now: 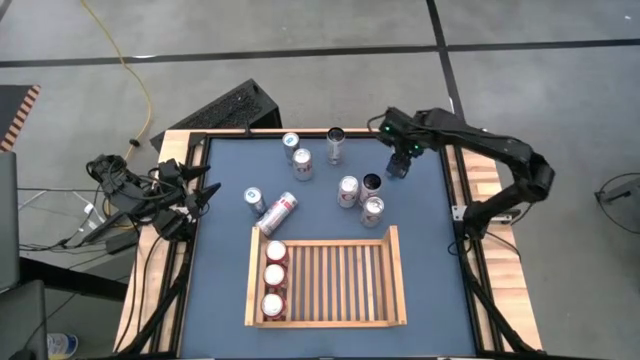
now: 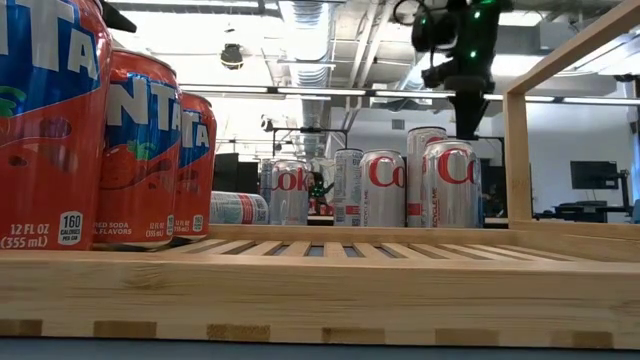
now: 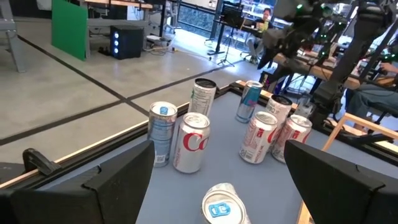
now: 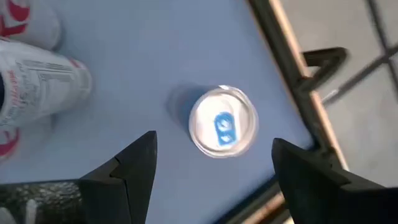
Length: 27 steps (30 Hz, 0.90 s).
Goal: Place canned beverage on shelf
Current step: Put the bottom blue soda can on the shelf
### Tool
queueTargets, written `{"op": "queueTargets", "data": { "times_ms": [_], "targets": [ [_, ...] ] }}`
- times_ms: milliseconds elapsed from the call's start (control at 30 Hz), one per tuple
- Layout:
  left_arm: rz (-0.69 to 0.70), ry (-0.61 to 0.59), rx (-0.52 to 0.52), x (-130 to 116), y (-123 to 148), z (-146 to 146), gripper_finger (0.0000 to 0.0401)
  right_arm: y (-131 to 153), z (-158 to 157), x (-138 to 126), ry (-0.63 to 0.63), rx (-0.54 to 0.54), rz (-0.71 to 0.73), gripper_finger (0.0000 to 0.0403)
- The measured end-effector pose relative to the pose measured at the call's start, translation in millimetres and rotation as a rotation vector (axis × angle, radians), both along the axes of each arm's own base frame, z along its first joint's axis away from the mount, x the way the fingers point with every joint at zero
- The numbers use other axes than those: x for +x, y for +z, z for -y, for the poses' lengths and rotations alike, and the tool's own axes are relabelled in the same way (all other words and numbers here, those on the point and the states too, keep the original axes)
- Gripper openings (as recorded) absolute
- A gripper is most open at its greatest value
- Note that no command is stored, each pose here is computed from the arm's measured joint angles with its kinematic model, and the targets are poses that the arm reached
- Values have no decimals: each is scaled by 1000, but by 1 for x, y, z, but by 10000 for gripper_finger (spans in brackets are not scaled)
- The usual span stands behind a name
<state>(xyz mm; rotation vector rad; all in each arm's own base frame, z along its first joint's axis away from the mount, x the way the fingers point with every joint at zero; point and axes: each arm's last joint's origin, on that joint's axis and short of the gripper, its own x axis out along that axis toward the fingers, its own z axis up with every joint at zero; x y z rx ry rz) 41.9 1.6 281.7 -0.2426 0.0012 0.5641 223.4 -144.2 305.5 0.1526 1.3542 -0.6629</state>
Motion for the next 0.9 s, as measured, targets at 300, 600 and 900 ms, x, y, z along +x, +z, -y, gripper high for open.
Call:
{"op": "queueTargets", "data": {
  "times_ms": [300, 600, 900],
  "targets": [
    [4, 6, -10, 0, -1, 0, 348, -10, 20, -2, 24, 52, -10, 286],
    [7, 24, -8, 0, -1, -1, 348, -10, 27, -7, 15, 76, -2, 286],
    [15, 25, -20, 0, -1, -1, 348, -19, 41, -10, -1, 126, 5, 286]
  ]
}}
